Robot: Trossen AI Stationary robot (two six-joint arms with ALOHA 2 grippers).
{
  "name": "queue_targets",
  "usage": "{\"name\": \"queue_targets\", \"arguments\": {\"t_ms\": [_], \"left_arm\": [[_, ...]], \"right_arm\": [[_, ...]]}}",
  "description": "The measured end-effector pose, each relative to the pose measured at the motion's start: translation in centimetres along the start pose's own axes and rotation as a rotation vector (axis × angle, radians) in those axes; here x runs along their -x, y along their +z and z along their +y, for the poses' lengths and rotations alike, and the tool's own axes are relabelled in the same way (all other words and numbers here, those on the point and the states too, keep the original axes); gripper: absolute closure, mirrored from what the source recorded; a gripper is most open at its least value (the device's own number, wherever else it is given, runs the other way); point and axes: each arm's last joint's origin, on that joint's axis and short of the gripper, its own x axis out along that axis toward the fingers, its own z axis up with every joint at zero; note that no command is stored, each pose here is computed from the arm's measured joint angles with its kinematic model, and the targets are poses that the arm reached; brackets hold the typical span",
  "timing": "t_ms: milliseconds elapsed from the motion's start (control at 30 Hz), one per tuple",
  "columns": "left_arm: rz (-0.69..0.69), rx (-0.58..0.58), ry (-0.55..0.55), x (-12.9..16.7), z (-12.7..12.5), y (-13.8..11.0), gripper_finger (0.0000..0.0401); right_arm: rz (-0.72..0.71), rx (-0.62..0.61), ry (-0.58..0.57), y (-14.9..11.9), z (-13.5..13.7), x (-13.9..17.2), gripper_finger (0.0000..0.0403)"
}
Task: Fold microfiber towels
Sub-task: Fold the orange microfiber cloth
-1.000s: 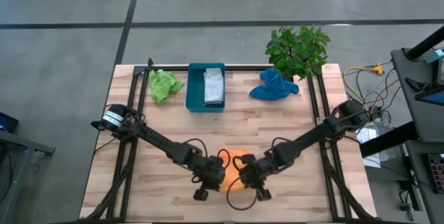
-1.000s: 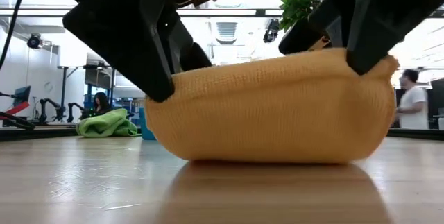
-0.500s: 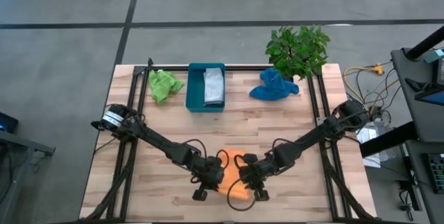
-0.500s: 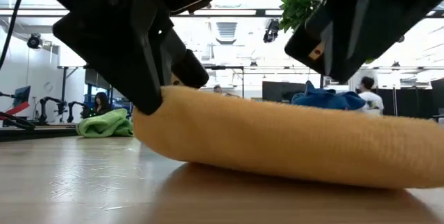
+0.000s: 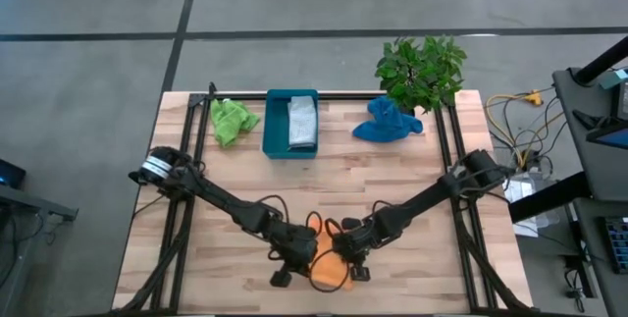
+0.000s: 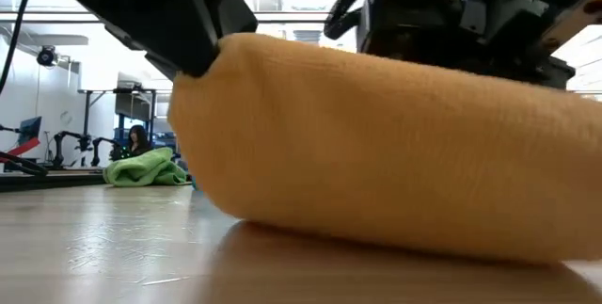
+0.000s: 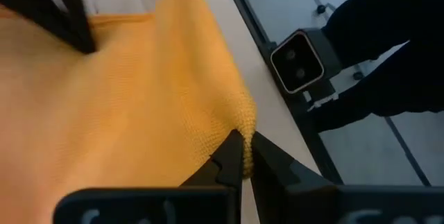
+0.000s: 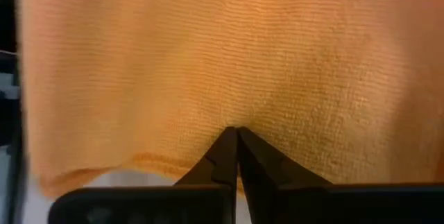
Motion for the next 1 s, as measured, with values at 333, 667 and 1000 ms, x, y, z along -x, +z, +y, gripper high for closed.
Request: {"name": "queue_targets", "arguments": {"t_ms": [333,667,1000], "left_arm": [[-0.039,0.01,0.086,1.7,0.6,-0.2,0.0401],[-0.048,0.01,0.133,3.0,1.9,-0.6,0.0401],[-0.079,-0.043,0.136,3.9,2.1,0.1,0.0401]], "right_arm": [[-0.015,0.075,0.018,0.3,0.9,0.1,0.0394],[-0.014,0.039,-0.118,-0.2,1.1,2.0,0.0394],[-0.096,0.011,-0.262,-0.5,0.8,3.2,0.0394]]}}
